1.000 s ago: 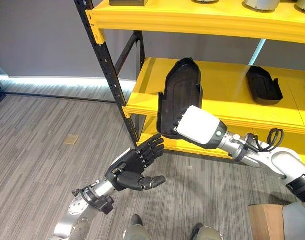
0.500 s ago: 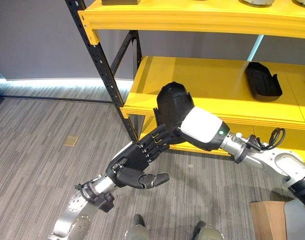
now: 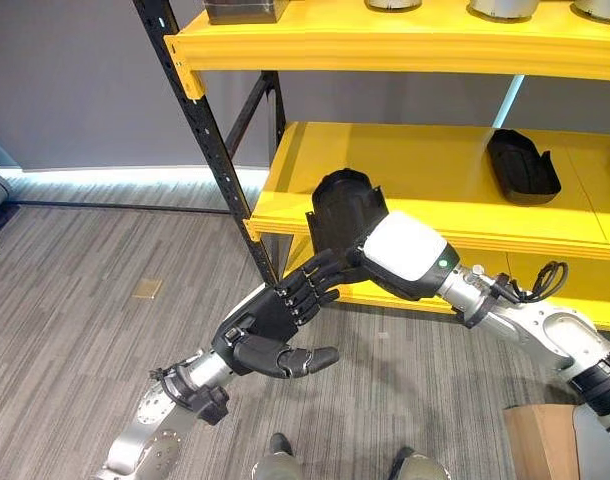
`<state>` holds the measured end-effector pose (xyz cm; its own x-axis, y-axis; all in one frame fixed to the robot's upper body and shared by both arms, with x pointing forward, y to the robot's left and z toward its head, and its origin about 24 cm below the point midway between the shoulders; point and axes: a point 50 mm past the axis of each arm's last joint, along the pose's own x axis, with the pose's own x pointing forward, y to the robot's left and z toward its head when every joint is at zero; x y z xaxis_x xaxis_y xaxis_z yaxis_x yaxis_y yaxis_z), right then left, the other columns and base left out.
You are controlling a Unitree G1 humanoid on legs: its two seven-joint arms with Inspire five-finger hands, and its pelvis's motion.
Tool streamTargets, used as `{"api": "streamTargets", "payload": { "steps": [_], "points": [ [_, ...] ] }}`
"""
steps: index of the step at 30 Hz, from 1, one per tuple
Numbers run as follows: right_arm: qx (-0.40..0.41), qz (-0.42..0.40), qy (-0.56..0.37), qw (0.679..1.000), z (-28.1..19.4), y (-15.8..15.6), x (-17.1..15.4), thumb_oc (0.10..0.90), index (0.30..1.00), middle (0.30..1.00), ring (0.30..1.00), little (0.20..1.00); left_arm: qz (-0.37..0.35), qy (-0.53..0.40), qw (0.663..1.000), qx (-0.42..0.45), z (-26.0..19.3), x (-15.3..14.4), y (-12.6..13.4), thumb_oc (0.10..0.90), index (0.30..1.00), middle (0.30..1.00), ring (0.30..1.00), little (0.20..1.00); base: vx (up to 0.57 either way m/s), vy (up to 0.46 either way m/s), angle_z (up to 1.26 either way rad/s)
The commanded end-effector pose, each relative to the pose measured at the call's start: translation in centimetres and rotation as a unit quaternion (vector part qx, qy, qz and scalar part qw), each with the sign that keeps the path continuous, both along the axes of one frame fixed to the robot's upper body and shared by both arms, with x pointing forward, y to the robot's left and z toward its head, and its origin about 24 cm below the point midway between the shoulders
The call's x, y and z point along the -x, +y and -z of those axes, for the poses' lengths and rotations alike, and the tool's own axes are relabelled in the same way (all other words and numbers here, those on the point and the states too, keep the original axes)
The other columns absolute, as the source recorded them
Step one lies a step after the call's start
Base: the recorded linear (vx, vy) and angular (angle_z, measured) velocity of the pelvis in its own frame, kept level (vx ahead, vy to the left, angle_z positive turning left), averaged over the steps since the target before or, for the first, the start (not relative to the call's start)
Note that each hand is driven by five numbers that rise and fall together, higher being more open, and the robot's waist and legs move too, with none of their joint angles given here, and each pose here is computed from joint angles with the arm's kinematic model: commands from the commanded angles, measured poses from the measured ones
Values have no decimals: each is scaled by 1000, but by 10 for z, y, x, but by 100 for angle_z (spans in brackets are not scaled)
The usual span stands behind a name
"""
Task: Move parts from the plastic box to the shelf.
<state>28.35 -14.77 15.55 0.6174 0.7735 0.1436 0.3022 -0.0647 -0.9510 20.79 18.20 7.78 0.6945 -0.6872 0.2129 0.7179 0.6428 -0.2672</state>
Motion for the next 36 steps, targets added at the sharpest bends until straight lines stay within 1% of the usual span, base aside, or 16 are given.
{"api": "streamTargets", "payload": {
  "steps": [1, 13, 23, 25, 30, 32, 33, 36],
  "points": [
    [-116, -32, -110, 987, -62, 11, -1, 400, 300, 300, 300, 300, 33, -97, 993, 55, -41, -2, -11, 900, 1000, 1000, 1000, 1000, 11, -10, -3],
    [-124, -15, -107, 986, -63, 8, -4, 400, 300, 300, 300, 300, 30, -100, 993, 58, -40, -1, -10, 900, 1000, 1000, 1000, 1000, 6, 17, 0],
    [-119, -26, -116, 986, -62, 7, 0, 400, 300, 300, 300, 300, 37, -121, 990, 65, -46, -4, -11, 900, 1000, 1000, 1000, 1000, 4, 156, -2],
    [-130, -30, -115, 984, -62, 7, 0, 400, 300, 300, 300, 300, 32, -125, 991, 47, -47, -5, -10, 900, 1000, 1000, 1000, 1000, 14, 101, -10],
    [-149, -43, -117, 981, -67, 14, 11, 400, 300, 300, 300, 300, 35, -124, 991, 44, -47, -5, -7, 900, 1000, 1000, 1000, 1000, 14, -41, -14],
    [-150, -45, -119, 980, -68, 17, 10, 400, 300, 300, 300, 300, 19, -129, 991, 37, -47, -7, -5, 900, 1000, 1000, 1000, 1000, -67, -45, -7],
    [-147, -43, -118, 981, -67, 17, 8, 400, 300, 300, 300, 300, 17, -131, 990, 50, -48, -9, -5, 900, 1000, 1000, 1000, 1000, -103, -46, -6],
    [-142, -42, -116, 982, -63, 14, 7, 400, 300, 300, 300, 300, 33, -130, 989, 57, -47, -7, -4, 900, 1000, 1000, 1000, 1000, -39, -43, -5]
  ]
}}
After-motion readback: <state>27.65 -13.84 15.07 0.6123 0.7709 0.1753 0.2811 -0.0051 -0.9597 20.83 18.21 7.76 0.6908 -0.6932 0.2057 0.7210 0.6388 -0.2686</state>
